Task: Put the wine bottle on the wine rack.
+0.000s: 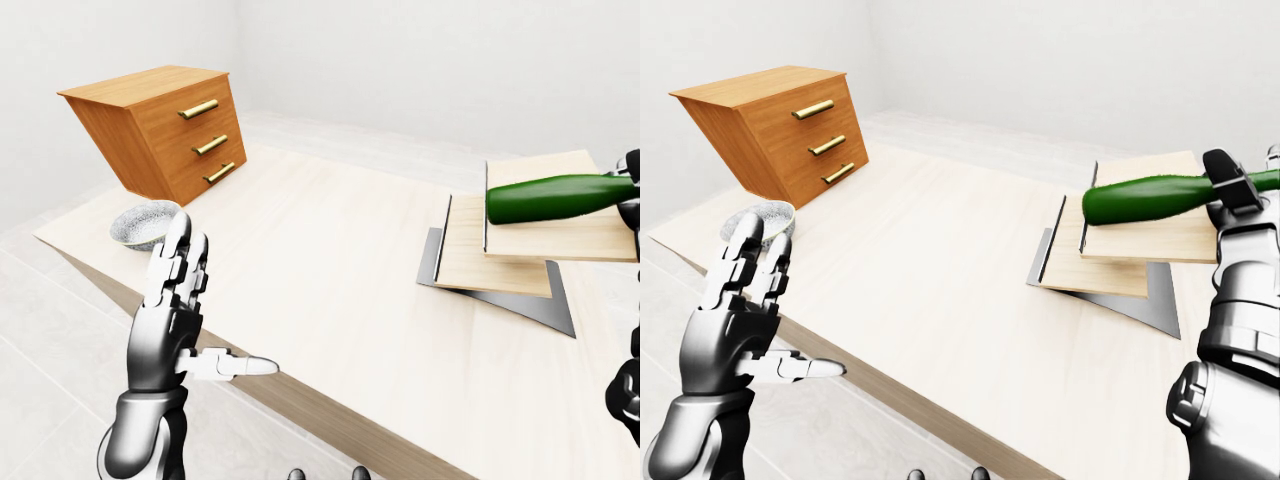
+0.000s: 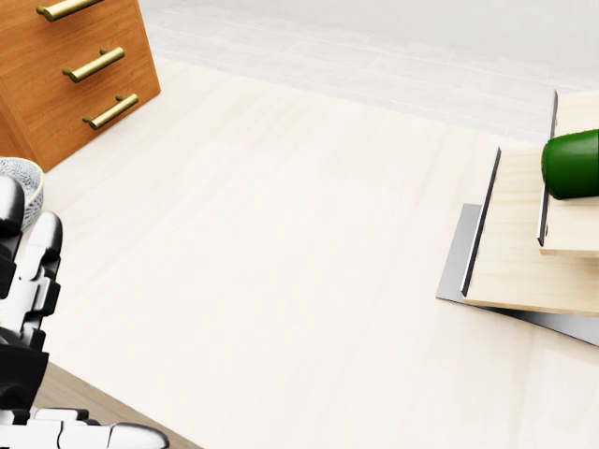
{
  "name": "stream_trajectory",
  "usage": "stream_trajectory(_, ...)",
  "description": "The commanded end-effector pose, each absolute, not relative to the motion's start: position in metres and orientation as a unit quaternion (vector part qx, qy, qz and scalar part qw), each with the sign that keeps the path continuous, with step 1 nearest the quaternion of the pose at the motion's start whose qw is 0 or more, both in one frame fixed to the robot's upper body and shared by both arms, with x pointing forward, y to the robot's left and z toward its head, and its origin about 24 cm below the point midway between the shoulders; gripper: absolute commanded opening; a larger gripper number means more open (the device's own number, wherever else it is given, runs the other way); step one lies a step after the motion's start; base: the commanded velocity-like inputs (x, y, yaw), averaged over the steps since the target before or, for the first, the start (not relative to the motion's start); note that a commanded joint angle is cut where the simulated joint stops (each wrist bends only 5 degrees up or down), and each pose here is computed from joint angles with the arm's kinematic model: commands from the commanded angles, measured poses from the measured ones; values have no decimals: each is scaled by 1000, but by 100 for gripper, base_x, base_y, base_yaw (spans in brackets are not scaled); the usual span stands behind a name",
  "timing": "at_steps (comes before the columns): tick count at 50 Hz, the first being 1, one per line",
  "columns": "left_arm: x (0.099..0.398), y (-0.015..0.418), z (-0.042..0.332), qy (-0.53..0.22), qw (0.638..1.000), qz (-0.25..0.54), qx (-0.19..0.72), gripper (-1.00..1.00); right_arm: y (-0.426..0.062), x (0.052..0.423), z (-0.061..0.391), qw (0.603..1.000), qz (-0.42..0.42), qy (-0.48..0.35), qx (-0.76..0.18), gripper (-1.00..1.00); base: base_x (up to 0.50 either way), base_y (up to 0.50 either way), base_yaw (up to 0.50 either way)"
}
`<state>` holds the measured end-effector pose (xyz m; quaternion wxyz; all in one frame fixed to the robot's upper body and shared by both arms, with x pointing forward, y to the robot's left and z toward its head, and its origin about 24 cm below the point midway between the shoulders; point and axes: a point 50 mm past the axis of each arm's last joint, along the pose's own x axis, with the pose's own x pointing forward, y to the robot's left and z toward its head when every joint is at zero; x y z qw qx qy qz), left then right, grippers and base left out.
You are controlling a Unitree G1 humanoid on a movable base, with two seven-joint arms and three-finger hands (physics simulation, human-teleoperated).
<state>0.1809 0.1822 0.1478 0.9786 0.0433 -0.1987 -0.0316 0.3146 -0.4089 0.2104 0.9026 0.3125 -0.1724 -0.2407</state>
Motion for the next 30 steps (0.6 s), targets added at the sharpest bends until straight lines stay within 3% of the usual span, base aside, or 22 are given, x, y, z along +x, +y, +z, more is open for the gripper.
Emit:
stream_trajectory(1,181,182,147,-197,979,-32,43,100,-422,299,155,896,-323,-75,296,100,0,0,0)
stream_trajectory(30,183,184,143,-188,981,-31,39,100,-430,283,123,896,-364,-7,254,100,0,0,0)
